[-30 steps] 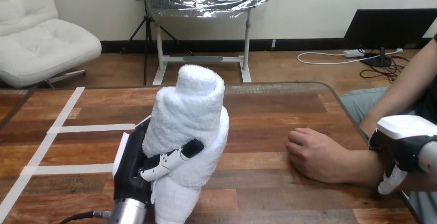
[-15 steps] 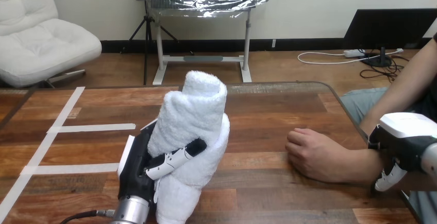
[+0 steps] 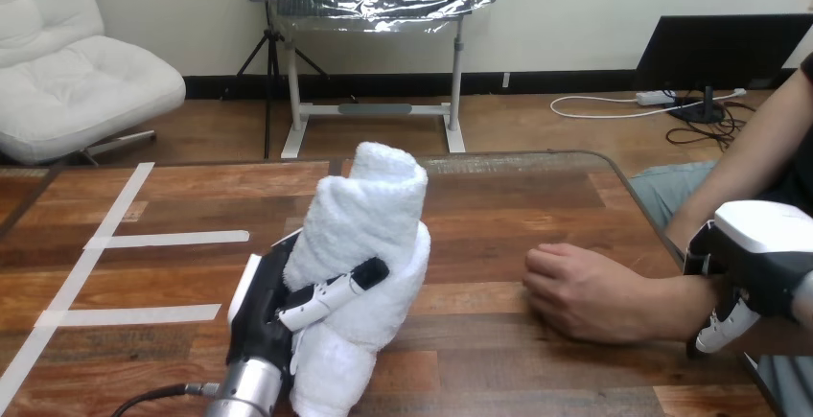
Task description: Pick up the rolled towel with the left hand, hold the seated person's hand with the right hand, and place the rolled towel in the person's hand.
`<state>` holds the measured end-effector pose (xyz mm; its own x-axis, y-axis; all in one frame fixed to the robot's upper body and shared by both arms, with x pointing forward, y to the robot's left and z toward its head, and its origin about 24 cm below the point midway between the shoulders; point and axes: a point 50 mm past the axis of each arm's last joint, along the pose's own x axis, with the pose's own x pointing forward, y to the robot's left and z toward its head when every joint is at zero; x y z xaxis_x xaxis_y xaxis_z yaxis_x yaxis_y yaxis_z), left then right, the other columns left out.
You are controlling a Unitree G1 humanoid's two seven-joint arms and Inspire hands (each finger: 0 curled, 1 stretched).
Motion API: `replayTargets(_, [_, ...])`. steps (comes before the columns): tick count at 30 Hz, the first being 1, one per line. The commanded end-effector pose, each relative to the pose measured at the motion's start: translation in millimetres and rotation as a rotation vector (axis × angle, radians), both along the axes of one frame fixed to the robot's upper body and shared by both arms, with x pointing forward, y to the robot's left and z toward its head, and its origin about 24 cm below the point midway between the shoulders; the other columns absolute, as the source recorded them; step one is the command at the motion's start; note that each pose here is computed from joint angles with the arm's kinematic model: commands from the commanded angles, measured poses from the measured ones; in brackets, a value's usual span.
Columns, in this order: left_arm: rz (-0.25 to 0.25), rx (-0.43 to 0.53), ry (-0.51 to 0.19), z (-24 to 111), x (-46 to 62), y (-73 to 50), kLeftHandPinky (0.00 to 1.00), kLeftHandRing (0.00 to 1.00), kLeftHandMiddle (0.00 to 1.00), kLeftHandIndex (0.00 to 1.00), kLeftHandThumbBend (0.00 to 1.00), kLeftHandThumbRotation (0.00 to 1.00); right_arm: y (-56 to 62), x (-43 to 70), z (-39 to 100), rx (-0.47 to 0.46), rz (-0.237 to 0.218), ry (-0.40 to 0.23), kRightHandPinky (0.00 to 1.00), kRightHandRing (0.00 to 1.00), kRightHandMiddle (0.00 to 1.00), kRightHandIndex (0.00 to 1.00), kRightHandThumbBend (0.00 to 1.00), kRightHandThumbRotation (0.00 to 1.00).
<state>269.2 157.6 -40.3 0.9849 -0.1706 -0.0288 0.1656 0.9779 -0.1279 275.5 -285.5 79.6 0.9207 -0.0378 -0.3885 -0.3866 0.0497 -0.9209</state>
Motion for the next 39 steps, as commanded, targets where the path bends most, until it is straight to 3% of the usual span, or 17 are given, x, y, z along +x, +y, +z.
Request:
replayTargets(1, [-0.048, 0.027, -0.108, 32.6, 33.9, -9.0, 0.43, 0.43, 0.45, 0.50, 1.00, 0.27, 11.3, 8.7, 30.3, 0.067, 0.020, -0.164, 0.26, 0.35, 0.44, 0.49, 0.82, 0.00])
replayTargets(26, [-0.086, 0.040, -0.058, 36.8, 46.9, -26.3, 0.43, 0.43, 0.44, 0.50, 1.00, 0.28, 17.3, 4.9, 41.7, 0.095, 0.003, -0.207, 0.32, 0.40, 0.47, 0.50, 0.81, 0.00])
replayTargets(39, [-0.128, 0.037, -0.077, 41.4, 49.9, -37.5, 0.43, 0.43, 0.46, 0.51, 1.00, 0.29, 18.6, 4.6, 43.7, 0.113, 0.001, -0.231, 0.36, 0.43, 0.50, 0.50, 0.82, 0.00])
